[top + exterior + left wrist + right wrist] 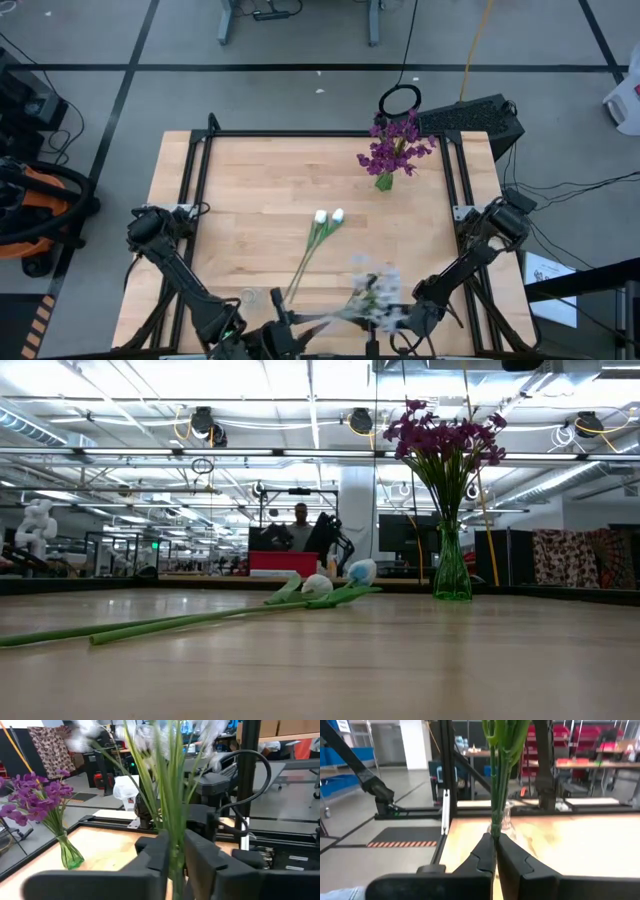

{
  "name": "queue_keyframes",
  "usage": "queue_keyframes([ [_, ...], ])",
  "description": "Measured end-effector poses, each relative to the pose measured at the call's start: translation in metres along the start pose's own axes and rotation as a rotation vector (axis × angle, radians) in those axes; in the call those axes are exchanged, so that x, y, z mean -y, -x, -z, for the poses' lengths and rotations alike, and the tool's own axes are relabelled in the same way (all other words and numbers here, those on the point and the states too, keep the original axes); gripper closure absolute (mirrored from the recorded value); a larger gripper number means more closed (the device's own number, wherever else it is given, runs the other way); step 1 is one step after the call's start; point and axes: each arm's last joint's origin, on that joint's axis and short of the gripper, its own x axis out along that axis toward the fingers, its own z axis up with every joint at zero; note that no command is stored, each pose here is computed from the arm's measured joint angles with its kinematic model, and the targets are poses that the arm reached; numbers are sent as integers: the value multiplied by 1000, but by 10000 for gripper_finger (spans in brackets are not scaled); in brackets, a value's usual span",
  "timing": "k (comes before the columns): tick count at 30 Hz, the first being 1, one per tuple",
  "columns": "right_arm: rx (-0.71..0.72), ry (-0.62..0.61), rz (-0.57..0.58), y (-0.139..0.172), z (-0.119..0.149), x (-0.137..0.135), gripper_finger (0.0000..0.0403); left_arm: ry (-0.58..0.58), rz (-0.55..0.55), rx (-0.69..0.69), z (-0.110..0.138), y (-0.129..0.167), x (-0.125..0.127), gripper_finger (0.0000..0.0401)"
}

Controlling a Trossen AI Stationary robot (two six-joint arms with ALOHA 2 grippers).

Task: Sort flowers into vase by color
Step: Put the dark white flower into the transparent vase

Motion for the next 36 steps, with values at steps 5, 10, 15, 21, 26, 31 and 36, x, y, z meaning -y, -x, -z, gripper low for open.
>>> queue_keyframes([
  [5,-69,-26,7,4,-6,4,403,23,3,-5,1,1,1,261],
  [10,-118,-50,15,6,-8,6,403,67,-10,-52,11,-1,-1,199],
  [15,-185,-64,34,10,-8,10,403,72,-21,-83,31,-6,6,163],
  [21,-298,-90,1,16,-7,15,402,92,-35,-95,42,-13,9,126],
  [26,-373,-105,7,22,-6,18,402,100,-43,-100,42,-22,5,107],
  [31,-394,-107,-18,24,-5,17,402,115,8,-138,43,-39,-3,104],
  [36,-444,-109,-72,28,-4,15,402,154,59,-210,49,-50,-9,104],
])
